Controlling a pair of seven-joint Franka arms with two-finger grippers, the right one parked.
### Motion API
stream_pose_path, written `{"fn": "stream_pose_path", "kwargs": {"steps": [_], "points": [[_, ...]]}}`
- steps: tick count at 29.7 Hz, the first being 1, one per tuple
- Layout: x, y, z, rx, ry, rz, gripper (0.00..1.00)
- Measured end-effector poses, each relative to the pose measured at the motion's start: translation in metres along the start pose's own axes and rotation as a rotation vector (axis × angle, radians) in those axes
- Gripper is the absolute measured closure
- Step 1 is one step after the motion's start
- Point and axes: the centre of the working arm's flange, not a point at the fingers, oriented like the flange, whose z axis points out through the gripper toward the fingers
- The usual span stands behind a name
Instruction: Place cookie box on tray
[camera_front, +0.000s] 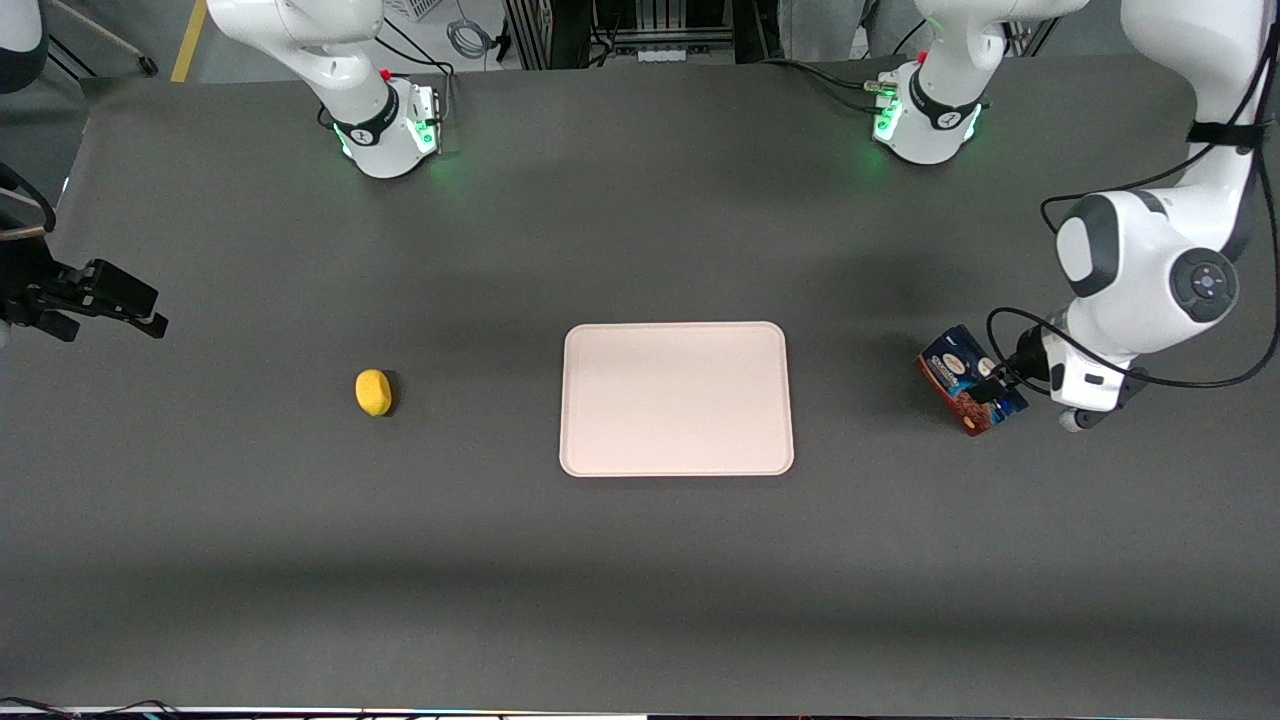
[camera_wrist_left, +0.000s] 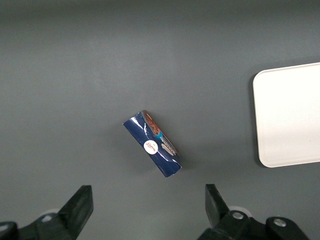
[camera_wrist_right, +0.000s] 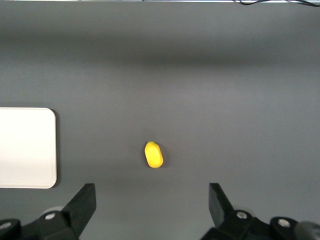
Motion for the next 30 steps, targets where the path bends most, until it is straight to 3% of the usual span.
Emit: {"fn": "stream_pose_path", "kwargs": {"steps": [5, 7, 14, 19, 30], "points": [[0.001, 0.0, -0.001, -0.001, 0.003, 0.001, 0.69], [0.001, 0.001, -0.002, -0.003, 0.005, 0.001, 0.75], [0.004, 0.007, -0.008, -0.007, 0.01, 0.012, 0.82], [0.019, 0.026, -0.033, 0.0, -0.021, 0.027, 0.82], [0.056, 0.07, -0.176, 0.051, -0.035, 0.115, 0.82]]}}
